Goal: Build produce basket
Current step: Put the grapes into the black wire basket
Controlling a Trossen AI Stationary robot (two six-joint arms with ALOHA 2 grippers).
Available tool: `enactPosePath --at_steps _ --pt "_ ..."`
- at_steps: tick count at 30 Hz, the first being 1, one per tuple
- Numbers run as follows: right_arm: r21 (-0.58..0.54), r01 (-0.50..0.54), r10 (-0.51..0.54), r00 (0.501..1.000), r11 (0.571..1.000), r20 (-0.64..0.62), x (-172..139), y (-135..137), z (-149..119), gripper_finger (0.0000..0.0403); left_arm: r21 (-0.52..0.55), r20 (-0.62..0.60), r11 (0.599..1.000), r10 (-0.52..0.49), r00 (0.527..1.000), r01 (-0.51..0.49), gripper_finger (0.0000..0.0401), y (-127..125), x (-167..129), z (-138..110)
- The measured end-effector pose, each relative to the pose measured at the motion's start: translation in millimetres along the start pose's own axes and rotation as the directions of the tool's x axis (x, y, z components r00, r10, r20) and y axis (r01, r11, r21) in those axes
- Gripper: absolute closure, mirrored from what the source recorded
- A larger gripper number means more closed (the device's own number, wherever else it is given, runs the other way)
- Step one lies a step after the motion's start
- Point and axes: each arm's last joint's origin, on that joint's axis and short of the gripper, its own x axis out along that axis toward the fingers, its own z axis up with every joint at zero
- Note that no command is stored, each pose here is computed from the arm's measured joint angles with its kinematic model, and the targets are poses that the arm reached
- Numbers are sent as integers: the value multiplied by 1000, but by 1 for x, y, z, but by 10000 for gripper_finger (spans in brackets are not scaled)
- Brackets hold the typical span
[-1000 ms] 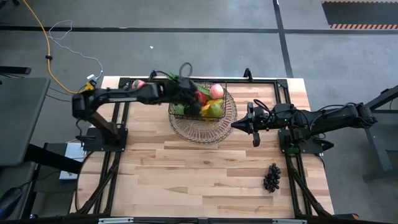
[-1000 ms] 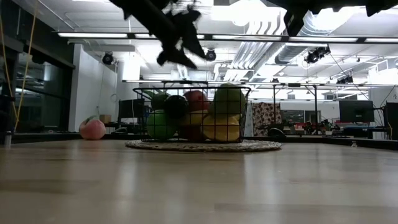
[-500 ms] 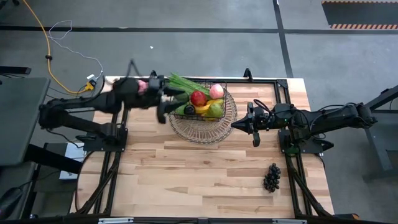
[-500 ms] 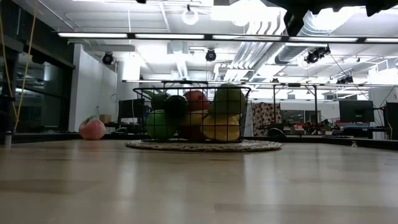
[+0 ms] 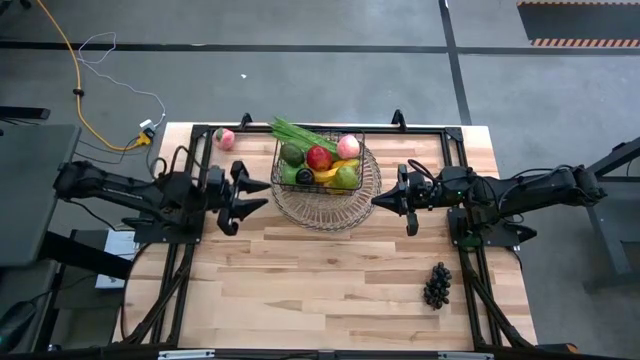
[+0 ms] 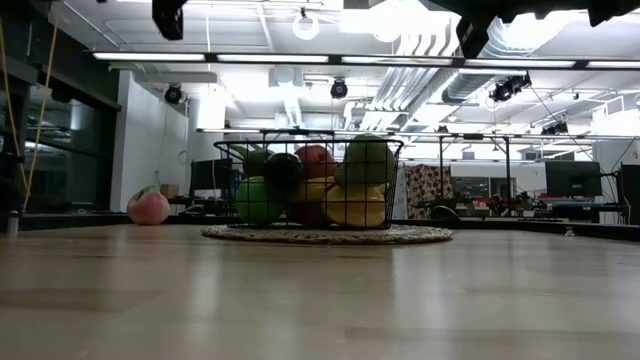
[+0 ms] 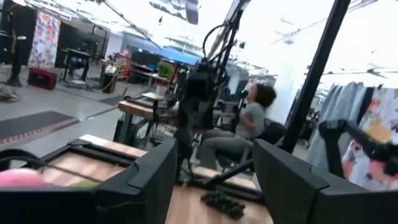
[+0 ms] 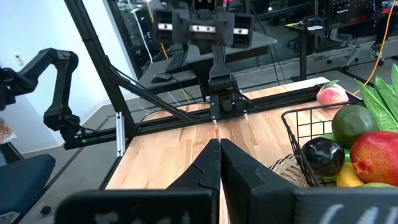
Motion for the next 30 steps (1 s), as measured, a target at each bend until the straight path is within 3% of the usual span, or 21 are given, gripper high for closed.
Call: enactPosePath --at_steps 6,25,30 --pt "8 42 -42 999 999 9 0 -1 0 403 95 -27 995 5 1000 -2 203 3 -2 -8" --pt "17 81 -81 997 997 18 0 -2 1 402 142 -37 990 14 999 -8 206 3 -2 -9" --pt "17 81 -81 997 997 18 0 -2 1 402 169 -42 986 12 999 -5 261 3 -2 -10"
